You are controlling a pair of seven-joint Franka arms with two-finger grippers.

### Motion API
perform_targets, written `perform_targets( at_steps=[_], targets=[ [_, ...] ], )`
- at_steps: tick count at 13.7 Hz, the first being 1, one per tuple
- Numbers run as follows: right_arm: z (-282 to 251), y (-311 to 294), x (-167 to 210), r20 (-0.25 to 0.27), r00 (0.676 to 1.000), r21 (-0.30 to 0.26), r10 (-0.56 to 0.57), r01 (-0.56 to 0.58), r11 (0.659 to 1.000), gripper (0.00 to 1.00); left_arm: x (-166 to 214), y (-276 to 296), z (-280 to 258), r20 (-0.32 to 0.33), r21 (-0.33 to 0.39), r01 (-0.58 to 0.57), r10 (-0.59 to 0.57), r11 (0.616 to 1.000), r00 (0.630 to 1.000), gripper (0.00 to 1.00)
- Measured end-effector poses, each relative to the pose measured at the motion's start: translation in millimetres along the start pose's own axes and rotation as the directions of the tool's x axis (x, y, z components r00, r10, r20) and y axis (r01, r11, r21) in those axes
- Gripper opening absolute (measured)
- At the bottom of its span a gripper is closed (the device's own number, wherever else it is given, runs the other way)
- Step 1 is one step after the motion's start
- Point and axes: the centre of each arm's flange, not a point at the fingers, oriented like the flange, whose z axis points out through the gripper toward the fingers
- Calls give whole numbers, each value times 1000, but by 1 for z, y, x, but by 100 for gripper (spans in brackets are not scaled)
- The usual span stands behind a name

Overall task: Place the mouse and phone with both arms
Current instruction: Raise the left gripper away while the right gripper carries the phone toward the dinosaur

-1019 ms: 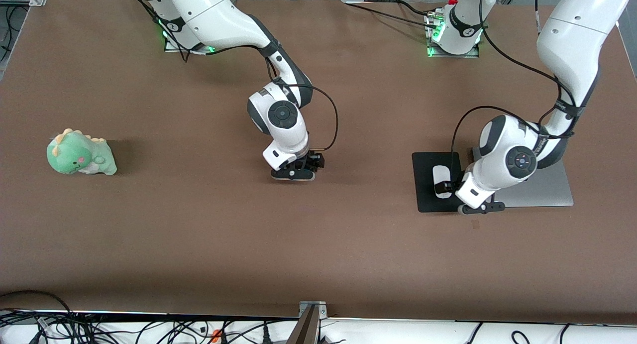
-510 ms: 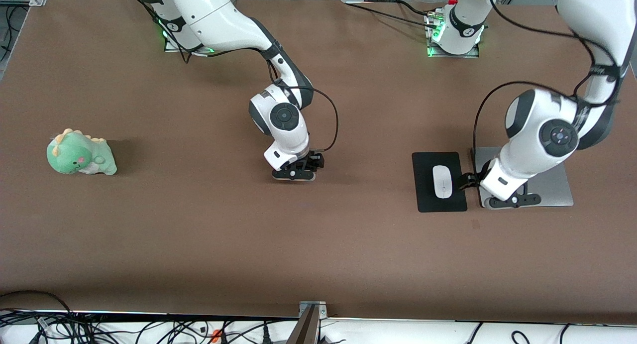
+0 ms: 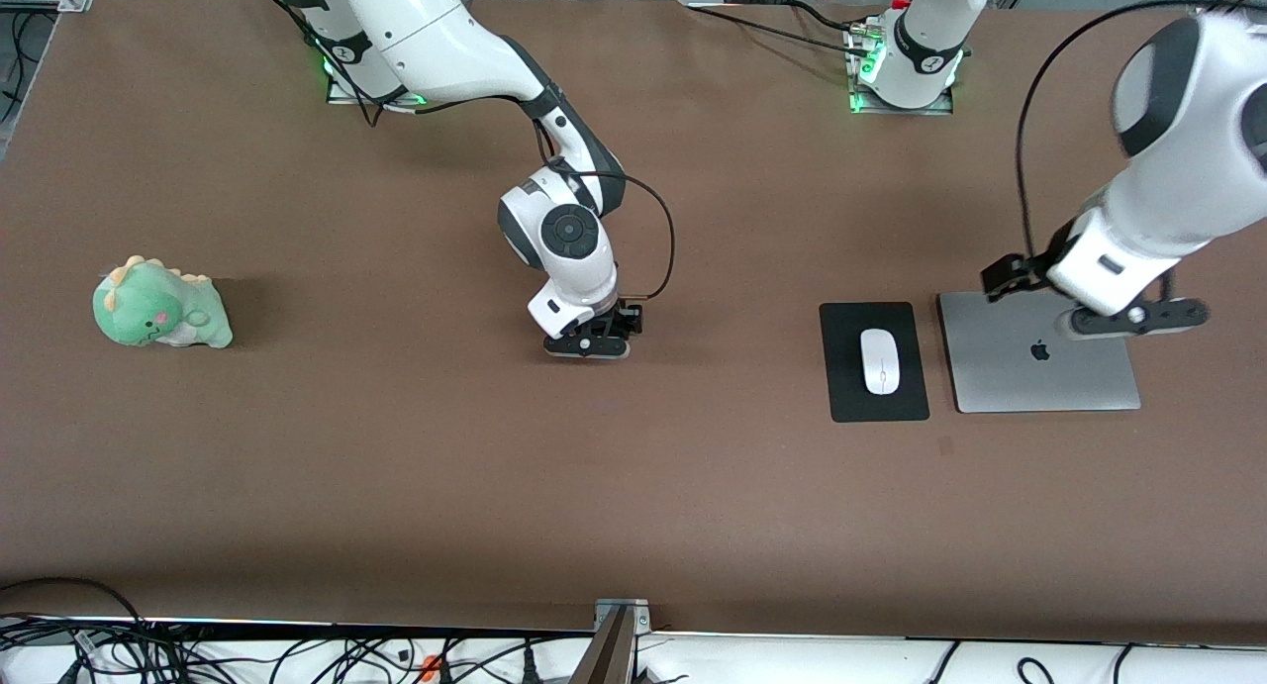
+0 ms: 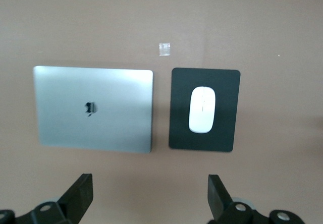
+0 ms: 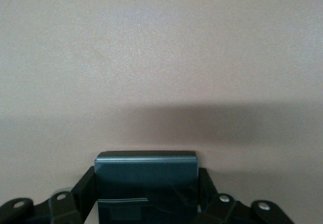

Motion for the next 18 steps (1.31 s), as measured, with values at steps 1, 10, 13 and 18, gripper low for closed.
perform_targets(
  at_steps=[1, 10, 13, 18],
  targets=[
    [0, 0, 0, -1, 1000, 0, 0, 0, 1000, 80, -2, -5, -17, 8, 2, 1, -1, 1000, 1000, 100],
    [-47, 46, 72, 78, 997, -84, -28, 34, 996, 80, -40, 3, -93, -31, 8, -16, 17, 1000, 999, 100],
    [-73, 102, 115, 134, 988, -57, -81, 89, 994, 80, -42, -3, -95, -29, 17, 1, 0, 1000, 1000, 100],
    [-67, 197, 141, 185, 980, -85, -72, 89, 992, 80, -39, -25, -80, 4, -23, 34, -34, 999, 999, 100]
  ],
)
